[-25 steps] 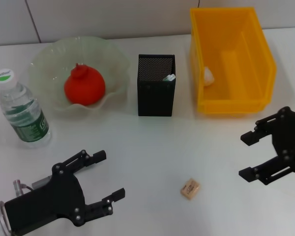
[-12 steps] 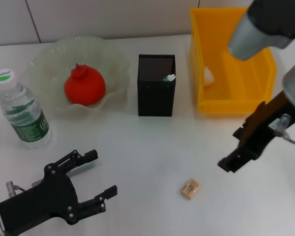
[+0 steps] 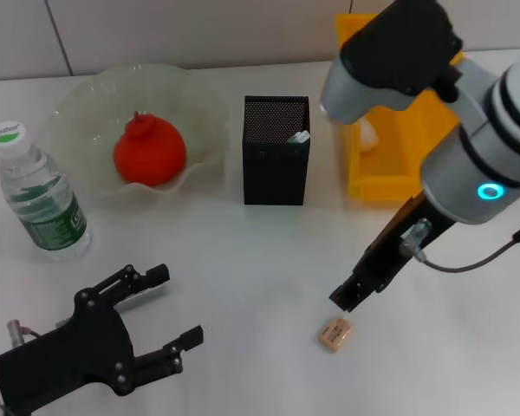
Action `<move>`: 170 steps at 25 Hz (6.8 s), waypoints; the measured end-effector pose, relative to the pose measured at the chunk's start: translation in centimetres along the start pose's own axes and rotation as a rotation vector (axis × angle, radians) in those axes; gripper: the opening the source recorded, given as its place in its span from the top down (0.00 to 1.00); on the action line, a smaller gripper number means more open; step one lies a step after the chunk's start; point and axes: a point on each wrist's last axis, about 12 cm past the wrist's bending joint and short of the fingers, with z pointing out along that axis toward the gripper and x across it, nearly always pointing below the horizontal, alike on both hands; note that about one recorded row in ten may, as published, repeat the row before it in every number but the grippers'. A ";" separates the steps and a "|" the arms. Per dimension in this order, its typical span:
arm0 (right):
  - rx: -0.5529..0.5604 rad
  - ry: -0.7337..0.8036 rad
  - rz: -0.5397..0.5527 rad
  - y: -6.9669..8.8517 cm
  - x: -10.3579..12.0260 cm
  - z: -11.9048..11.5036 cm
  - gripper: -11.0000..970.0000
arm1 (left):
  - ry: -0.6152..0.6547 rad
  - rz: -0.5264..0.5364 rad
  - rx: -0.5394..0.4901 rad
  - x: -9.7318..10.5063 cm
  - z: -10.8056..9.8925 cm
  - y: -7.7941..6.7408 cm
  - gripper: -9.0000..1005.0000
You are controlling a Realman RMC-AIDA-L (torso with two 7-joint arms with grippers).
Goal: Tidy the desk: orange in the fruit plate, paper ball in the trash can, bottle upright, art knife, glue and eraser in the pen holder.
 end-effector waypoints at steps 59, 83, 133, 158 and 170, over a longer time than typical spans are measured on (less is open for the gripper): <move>0.011 0.187 -0.073 0.8 -1.5 7.7 0.25 | 0.072 -0.043 -0.001 0.5 1.2 0.9 0.17; 0.013 0.187 -0.075 0.8 -1.5 8.5 0.43 | 0.080 -0.051 0.036 0.5 1.3 0.5 0.17; 0.014 0.219 -0.109 1.3 -1.5 9.4 0.54 | 0.061 -0.053 0.051 0.3 1.4 0.4 0.17; -0.090 -0.071 0.031 -2.0 -1.5 2.8 0.59 | 0.047 -0.054 0.059 0.2 1.4 0.2 0.17; 0.053 -0.346 0.057 -6.0 -1.6 -5.0 0.59 | 0.024 -0.070 0.086 -0.1 2.2 -0.1 0.17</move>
